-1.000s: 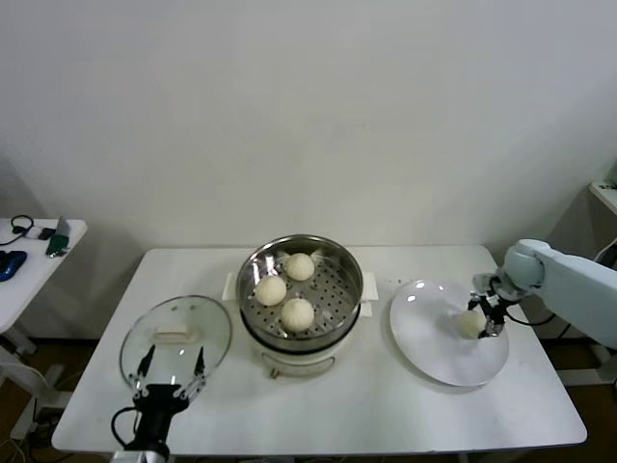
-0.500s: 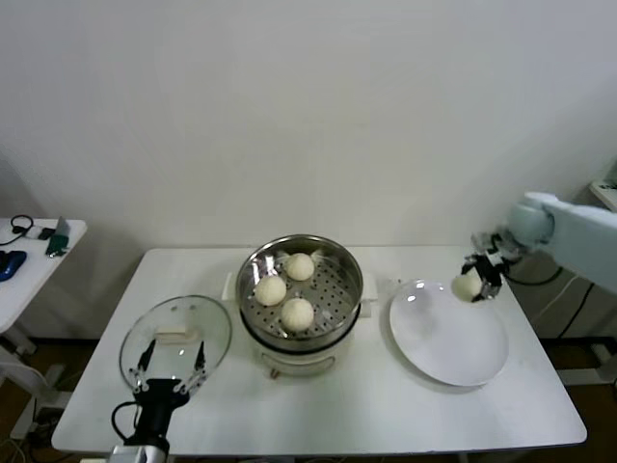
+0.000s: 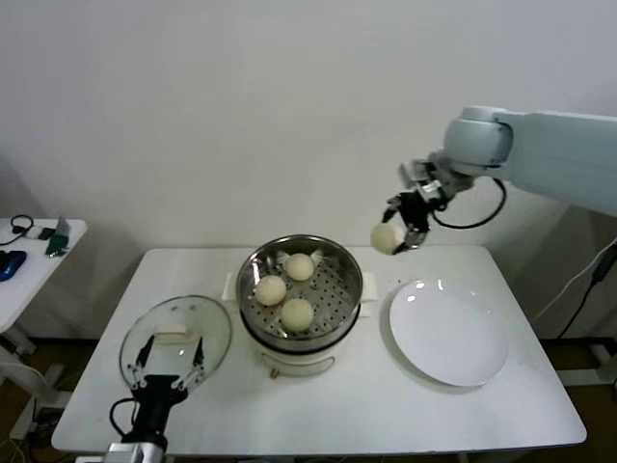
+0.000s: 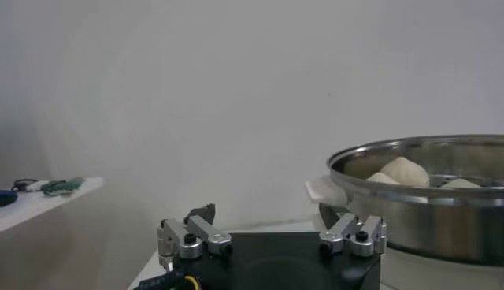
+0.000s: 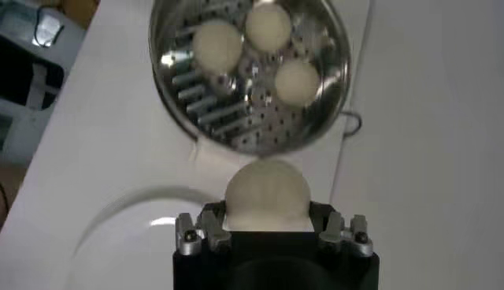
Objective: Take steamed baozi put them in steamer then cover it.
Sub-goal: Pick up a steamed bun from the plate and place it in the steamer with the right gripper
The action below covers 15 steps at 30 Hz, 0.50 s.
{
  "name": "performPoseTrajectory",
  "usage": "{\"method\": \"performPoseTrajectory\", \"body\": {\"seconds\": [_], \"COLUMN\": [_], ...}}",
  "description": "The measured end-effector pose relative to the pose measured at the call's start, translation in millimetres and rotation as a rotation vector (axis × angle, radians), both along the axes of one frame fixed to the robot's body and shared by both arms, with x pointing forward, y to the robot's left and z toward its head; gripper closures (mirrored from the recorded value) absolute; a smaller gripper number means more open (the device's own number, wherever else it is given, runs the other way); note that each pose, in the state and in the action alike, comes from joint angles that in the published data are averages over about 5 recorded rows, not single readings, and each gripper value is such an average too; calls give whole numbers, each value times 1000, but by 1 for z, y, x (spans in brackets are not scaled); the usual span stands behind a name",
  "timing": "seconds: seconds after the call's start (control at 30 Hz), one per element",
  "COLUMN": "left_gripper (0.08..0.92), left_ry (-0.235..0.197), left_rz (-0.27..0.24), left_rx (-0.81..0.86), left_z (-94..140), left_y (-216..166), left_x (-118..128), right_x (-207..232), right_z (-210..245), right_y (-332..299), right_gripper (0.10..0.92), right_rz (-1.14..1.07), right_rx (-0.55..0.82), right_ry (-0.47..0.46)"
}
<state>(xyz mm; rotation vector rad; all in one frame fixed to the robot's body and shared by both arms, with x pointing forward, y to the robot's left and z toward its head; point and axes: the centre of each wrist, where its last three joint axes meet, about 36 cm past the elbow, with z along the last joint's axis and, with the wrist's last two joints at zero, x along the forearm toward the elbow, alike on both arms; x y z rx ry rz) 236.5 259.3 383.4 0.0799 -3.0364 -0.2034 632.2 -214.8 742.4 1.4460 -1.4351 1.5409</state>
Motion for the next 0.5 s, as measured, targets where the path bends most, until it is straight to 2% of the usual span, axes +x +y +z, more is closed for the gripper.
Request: {"method": "performPoseTrajectory", "body": {"seconds": [0.27, 0.5], "left_gripper": [177, 177], "left_ry": [-6, -9], "left_rz": [11, 15], "left_rx": [-5, -5], "left_z": [3, 6], "left_y": [5, 7], "left_x": [0, -2], "right_x": [-13, -11], "right_z": [-31, -74], "right_y": [76, 105], "right_gripper": [321, 318], "right_rz": [59, 68], "right_rx": [-23, -52], "right_ry": [34, 50]}}
